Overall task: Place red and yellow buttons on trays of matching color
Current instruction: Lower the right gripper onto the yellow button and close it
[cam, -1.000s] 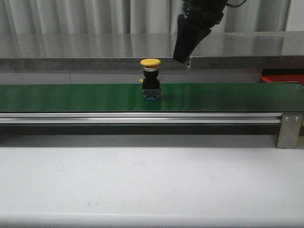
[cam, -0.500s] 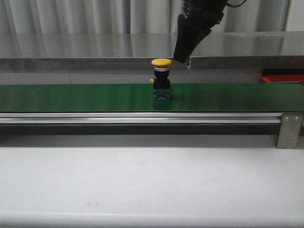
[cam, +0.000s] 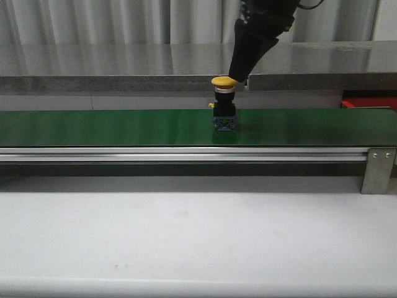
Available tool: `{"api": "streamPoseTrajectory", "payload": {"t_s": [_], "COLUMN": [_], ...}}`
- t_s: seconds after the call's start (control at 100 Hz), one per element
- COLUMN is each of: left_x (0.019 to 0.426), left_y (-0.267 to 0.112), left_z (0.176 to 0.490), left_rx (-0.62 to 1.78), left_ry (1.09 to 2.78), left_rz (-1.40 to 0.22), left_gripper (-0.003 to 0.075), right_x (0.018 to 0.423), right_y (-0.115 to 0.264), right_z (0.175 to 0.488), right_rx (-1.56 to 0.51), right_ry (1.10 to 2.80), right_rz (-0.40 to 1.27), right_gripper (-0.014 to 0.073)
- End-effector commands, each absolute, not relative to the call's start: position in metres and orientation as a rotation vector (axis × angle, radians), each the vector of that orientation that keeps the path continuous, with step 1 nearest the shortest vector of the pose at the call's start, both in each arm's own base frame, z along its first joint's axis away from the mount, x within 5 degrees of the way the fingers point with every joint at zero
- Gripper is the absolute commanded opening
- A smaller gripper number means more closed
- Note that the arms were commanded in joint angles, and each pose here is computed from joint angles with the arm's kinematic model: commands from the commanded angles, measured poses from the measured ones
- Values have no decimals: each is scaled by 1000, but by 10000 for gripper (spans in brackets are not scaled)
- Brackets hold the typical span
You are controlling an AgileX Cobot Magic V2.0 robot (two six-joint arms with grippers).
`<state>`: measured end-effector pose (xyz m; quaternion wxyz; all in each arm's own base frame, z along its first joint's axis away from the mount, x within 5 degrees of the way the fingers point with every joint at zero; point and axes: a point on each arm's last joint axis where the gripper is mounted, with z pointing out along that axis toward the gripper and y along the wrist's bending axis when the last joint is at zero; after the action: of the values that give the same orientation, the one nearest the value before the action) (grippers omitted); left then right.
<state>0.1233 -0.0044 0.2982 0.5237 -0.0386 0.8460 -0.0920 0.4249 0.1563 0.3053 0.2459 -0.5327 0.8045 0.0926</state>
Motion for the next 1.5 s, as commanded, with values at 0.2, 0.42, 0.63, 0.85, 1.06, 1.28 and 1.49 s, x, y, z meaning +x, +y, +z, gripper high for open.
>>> {"api": "streamPoseTrajectory", "payload": {"t_s": [0.2,0.42,0.63,0.85,1.06,1.28,1.49], "left_x": [126,126,126,126,126,126,126], "left_y": [-4,-4,-4,-4,-4,-4,-4], "left_z": [312,312,312,312,312,312,312], "left_rx": [-115,-115,-115,-115,-115,-115,-115], "left_ry": [1943,1943,1943,1943,1943,1943,1943], "left_rz": [-223,-223,-223,-223,-223,-223,-223], "left_gripper": [-20,-20,-20,-20,-20,-20,-20], "right_x": [419,421,421,426,431,436,440], "right_y": [143,135,135,129,123,126,126], "right_z": [343,343,338,331,324,310,300], "right_rx": [-1413,-1393,-1413,-1399,-1386,-1389,-1396], "right_ry": [2089,2095,2084,2105,2128,2155,2174], "right_rz": [202,213,244,242,247,280,285], "right_gripper": [533,533,533,533,533,533,461]}}
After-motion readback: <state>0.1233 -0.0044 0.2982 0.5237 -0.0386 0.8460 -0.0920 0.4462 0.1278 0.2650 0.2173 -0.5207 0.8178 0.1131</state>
